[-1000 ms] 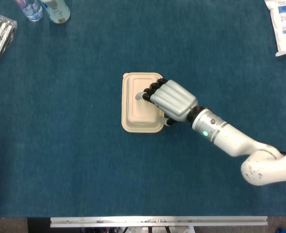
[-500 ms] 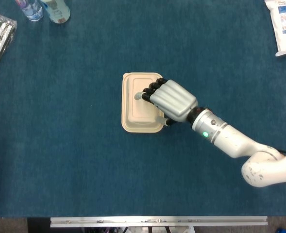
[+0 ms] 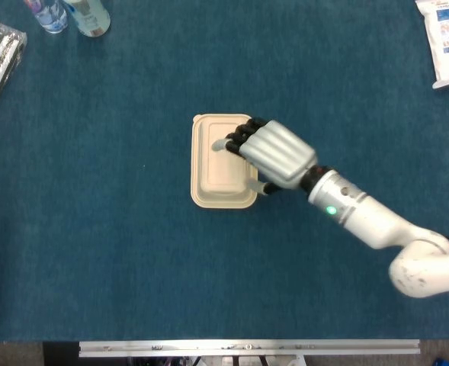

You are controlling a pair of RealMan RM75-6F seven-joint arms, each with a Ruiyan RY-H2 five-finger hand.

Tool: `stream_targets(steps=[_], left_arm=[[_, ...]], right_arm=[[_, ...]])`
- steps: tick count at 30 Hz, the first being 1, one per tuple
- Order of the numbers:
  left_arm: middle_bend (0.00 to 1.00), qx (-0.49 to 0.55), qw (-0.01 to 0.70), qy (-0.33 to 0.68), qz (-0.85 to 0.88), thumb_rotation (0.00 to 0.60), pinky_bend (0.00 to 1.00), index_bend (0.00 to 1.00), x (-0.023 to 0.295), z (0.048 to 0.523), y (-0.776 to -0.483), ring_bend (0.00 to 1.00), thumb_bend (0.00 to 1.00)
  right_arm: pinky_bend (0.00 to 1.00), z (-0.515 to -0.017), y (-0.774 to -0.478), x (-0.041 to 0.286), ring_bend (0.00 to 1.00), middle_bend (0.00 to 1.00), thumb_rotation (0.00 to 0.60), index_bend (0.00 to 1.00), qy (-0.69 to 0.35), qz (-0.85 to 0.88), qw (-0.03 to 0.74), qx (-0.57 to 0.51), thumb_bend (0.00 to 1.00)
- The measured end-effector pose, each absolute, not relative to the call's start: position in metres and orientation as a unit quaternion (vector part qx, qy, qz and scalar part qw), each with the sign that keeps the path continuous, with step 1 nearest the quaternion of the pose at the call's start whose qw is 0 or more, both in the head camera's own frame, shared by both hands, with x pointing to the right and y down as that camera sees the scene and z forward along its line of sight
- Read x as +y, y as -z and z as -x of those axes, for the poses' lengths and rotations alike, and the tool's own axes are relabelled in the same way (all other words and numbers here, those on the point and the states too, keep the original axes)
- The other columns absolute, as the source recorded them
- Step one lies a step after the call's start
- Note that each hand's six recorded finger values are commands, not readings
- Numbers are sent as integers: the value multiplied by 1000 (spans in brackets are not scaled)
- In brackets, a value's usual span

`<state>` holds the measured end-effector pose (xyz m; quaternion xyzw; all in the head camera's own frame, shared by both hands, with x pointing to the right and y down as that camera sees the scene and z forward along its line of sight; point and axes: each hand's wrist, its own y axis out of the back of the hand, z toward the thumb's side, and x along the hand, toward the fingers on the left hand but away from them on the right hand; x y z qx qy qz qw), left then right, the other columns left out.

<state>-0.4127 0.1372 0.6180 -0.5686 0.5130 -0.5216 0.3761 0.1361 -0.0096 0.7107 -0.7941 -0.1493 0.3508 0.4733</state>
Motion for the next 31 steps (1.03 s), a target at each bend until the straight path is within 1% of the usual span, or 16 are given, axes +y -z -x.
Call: stream_targets(steps=[3,6,9,12,16,19,22,27,31], left_arm=[[341,513,376,523,567,600,285,334,135,415,-619,318,397],[341,511,377,525,567,600,284,334,131,417,-621,318,397],[340,508,377,526,568,600,285,334,128,417,-624,318,397],[340,503,377,525,574,600,284,334,123,414,-629,318,397],[340,494,383,518,584,600,284,335,114,405,-635,318,397],[340,490,389,512,589,600,285,334,108,397,-637,318,397],[340,488,395,508,589,600,285,334,104,392,-638,318,397],[340,487,403,500,592,600,284,334,99,382,-639,318,397],[339,483,405,499,595,600,285,334,97,378,-640,318,397]], right_arm=[[255,-160,-695,-18,264,352,600,251,-354,780,484,-176,228],[255,-207,-679,-25,264,353,600,251,-377,752,495,-218,225],[255,-257,-666,-25,264,358,600,250,-402,722,497,-263,216],[255,-309,-656,-17,264,359,600,250,-432,692,491,-306,213],[255,-379,-635,4,264,359,600,250,-473,641,488,-358,211],[255,-415,-621,21,264,359,600,251,-494,611,485,-384,210],[255,-441,-612,38,264,359,600,250,-512,589,480,-402,208],[255,-470,-606,60,264,359,600,250,-537,568,462,-420,207],[255,-480,-605,66,264,359,600,251,-543,563,456,-425,207]])
